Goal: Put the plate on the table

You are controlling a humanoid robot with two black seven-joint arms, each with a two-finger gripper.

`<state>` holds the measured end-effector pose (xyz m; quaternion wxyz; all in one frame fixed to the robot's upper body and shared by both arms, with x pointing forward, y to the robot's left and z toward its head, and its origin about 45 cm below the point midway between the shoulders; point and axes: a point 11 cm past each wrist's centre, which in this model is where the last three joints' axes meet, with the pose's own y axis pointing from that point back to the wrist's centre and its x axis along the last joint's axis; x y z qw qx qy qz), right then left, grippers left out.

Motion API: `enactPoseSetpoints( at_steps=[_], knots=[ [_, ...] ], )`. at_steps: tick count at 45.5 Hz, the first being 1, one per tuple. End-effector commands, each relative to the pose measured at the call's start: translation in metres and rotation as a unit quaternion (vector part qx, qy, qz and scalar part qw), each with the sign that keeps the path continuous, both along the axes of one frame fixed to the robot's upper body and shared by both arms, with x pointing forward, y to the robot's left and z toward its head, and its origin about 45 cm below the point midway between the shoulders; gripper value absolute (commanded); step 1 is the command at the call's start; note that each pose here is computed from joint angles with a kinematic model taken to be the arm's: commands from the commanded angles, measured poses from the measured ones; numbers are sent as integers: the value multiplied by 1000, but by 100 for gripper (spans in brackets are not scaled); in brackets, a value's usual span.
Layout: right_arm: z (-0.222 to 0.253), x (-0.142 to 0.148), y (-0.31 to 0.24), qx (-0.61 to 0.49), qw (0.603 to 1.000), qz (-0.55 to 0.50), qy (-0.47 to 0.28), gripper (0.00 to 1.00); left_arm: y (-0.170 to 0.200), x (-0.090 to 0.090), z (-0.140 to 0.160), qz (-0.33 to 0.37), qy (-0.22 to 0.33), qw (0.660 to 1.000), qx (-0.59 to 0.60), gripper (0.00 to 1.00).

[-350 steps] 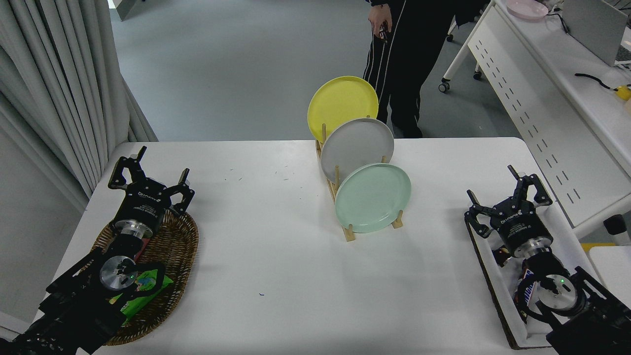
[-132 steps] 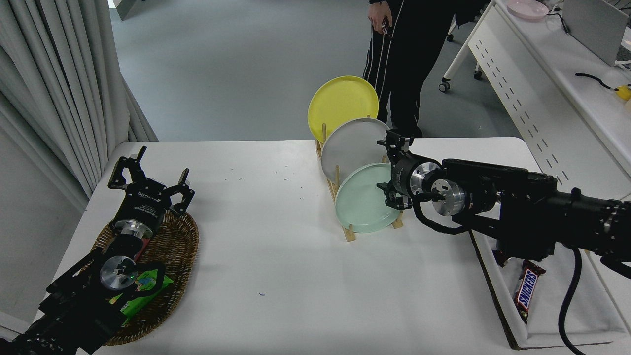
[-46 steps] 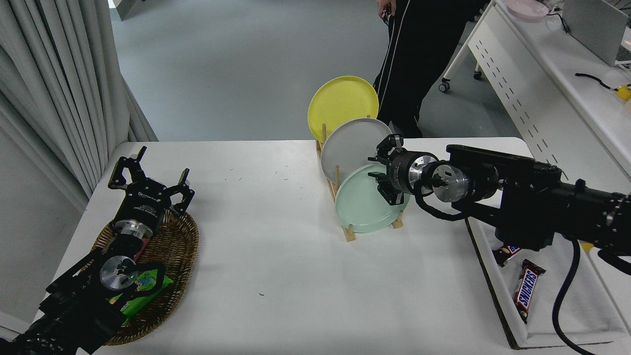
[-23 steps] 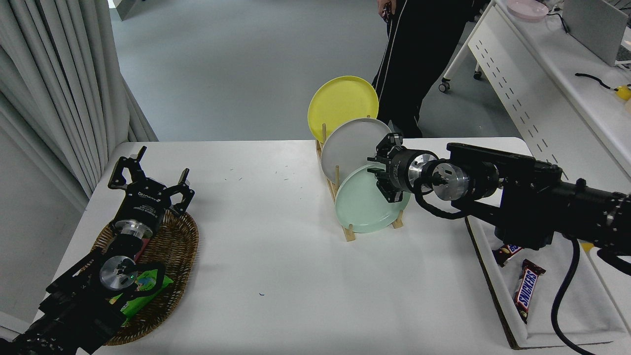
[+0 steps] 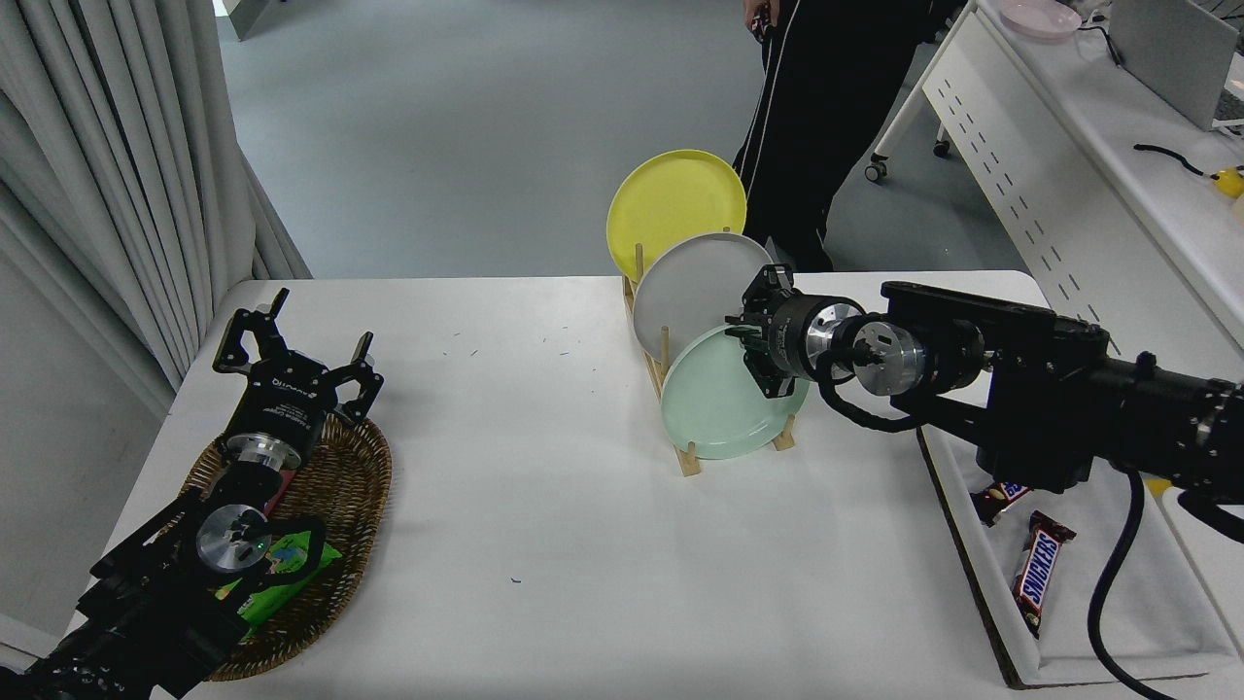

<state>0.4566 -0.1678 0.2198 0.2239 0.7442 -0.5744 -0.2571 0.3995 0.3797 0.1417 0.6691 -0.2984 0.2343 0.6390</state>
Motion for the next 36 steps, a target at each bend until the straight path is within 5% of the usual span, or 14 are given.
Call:
enactPoseSetpoints(
  at_steps=[1,36],
  knots=[
    [5,2,-7,4,1000,-3,-3,0,0,0,0,0,0,1000,0,100],
    [63,3,6,137,989,-22,47,0,0,0,0,0,0,1000,0,100]
  ],
)
